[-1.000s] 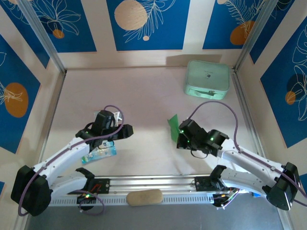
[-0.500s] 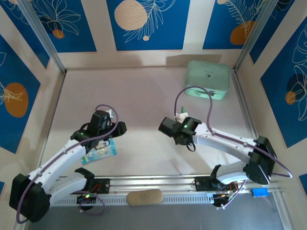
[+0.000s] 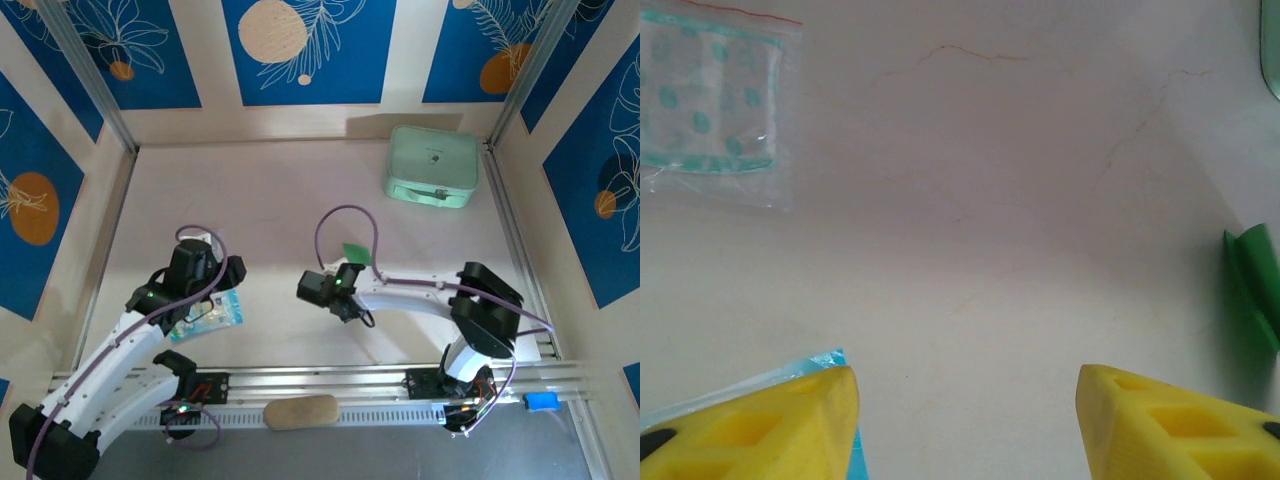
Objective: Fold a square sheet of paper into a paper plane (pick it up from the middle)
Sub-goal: Turn over the paper at the center of the table.
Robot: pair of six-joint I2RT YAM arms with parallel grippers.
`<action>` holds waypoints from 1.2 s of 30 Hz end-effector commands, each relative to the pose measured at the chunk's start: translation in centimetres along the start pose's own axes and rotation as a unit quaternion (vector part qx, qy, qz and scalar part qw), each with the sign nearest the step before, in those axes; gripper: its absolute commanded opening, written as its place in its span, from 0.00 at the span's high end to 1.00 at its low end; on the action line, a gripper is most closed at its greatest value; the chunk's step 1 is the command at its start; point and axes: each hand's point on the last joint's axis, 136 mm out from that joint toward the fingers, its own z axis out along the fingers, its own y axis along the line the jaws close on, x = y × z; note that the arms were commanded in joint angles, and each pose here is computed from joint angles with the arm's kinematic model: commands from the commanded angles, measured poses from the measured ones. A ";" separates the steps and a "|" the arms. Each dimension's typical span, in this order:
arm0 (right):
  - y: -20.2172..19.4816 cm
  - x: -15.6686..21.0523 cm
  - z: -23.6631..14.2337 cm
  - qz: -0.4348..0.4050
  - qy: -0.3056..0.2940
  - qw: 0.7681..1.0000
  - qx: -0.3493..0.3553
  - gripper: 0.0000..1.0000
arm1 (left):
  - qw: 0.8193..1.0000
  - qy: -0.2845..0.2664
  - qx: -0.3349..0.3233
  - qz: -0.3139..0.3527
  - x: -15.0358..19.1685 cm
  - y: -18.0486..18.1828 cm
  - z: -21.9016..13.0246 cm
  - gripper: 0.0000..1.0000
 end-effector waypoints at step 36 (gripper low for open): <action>3.5 -1.8 4.1 0.314 0.071 0.821 -0.471 0.87 | 0.955 0.103 0.252 -0.118 6.3 -8.2 2.1 0.72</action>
